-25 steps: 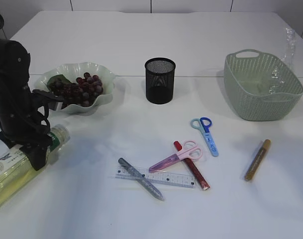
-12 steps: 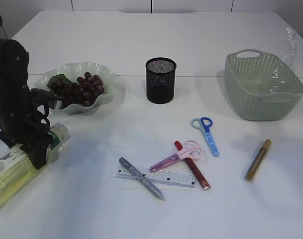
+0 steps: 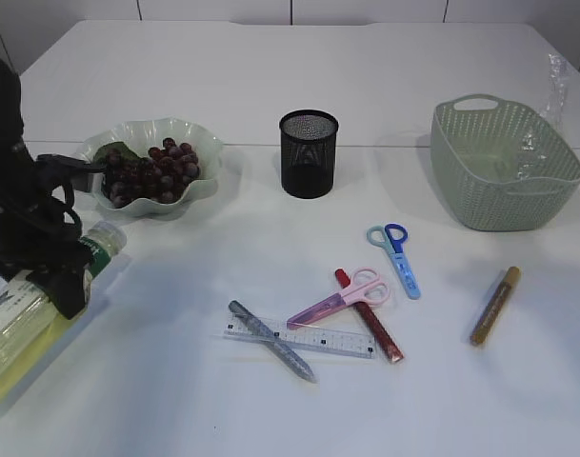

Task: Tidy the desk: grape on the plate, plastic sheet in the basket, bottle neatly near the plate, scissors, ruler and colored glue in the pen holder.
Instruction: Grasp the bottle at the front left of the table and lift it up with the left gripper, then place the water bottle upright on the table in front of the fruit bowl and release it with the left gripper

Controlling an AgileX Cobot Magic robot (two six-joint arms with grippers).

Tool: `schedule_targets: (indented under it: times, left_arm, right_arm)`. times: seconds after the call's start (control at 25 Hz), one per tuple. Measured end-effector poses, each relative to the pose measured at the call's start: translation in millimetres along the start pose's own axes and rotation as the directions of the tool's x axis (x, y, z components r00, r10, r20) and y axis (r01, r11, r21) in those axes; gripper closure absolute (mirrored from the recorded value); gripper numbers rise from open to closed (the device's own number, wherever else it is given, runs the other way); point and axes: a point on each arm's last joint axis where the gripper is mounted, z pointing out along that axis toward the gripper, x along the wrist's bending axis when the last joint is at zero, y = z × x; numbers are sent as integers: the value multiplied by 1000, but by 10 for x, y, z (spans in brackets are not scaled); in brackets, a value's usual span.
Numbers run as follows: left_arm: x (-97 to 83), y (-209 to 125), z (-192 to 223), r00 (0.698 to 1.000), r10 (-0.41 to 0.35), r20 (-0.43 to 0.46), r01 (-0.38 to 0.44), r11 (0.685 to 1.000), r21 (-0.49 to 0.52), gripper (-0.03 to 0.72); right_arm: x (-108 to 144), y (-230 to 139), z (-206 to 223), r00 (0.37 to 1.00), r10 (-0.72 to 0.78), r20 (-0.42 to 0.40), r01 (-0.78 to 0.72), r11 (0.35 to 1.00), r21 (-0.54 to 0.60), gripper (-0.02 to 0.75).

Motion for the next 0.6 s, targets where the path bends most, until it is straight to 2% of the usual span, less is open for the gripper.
schedule_targets:
  times: [0.16, 0.32, 0.44, 0.6]
  left_arm:
    - [-22, -194, -63, 1000, -21, 5, 21, 1000, -22, 260]
    - [-77, -354, -222, 999, -33, -1, 33, 989, -146, 260]
    - [-129, -479, -307, 998, -61, 12, 62, 963, -261, 260]
    - [-168, -665, -310, 996, -93, 8, 88, 912, -402, 260]
  right_arm:
    - [0, 0, 0, 1000, -7, 0, 7, 1000, 0, 286]
    - [0, 0, 0, 1000, -13, 0, 13, 1000, 0, 285]
    - [0, 0, 0, 1000, -13, 0, 13, 1000, 0, 285]
    - [0, 0, 0, 1000, -13, 0, 13, 1000, 0, 285]
